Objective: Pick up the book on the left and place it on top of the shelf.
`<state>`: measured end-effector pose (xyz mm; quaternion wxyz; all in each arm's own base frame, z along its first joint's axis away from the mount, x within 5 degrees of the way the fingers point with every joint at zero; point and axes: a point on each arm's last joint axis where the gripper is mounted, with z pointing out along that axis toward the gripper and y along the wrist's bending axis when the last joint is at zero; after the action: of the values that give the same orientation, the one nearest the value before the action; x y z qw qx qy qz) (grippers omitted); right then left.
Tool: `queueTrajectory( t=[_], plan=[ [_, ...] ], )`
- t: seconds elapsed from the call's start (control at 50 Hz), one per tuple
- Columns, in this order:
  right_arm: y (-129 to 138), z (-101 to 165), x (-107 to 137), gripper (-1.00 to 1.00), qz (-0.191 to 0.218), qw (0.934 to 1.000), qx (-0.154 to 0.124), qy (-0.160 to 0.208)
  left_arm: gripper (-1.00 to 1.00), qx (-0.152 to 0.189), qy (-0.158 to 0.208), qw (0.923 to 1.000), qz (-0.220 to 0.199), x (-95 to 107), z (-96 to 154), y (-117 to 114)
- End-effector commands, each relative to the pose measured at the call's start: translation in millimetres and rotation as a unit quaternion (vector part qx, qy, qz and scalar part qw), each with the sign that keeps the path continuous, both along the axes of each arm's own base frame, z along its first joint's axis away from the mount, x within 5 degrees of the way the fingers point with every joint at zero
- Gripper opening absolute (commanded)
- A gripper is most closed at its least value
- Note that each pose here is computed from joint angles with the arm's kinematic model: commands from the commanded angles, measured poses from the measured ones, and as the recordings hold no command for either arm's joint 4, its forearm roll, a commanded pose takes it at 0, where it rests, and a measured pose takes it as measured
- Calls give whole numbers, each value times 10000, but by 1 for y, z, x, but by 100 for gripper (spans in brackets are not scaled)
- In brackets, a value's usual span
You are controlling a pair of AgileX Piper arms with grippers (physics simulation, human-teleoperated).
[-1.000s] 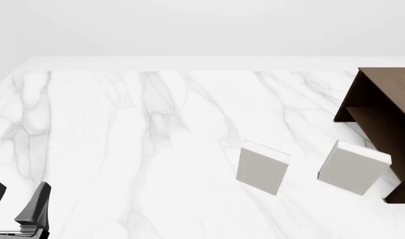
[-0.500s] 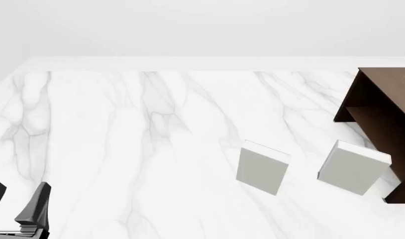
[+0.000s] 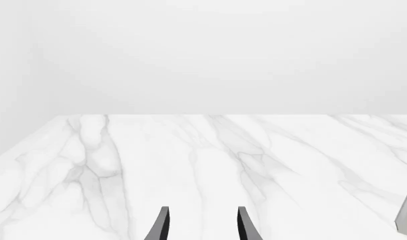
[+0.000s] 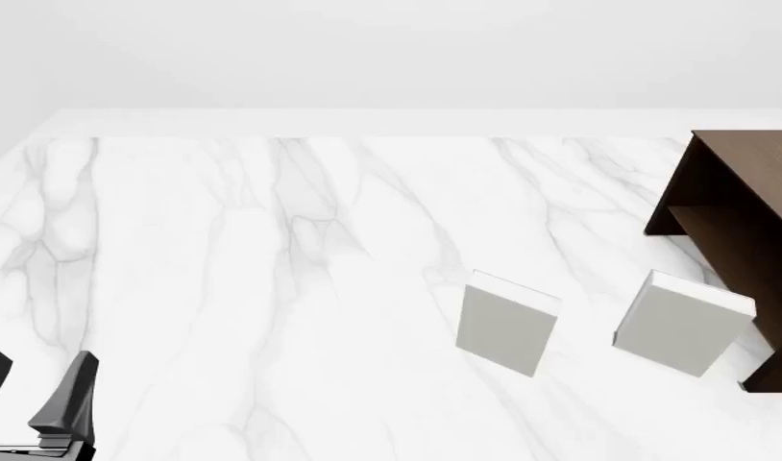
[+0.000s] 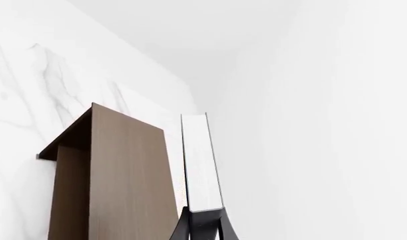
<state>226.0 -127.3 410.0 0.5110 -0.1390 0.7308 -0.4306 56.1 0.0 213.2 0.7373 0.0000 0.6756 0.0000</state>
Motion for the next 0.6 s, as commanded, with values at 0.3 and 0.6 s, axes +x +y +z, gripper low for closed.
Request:
queueTrajectory(
  t=[0.3, 0.6],
  plan=[
    [-16, -16, 22, -100, -67, 9999, 80, -12, 100, 0, 0, 10000, 0, 0, 0, 0],
    [-24, -23, 32, -100, -93, 9999, 45, 127, 100, 0, 0, 10000, 0, 0, 0, 0]
  ],
)
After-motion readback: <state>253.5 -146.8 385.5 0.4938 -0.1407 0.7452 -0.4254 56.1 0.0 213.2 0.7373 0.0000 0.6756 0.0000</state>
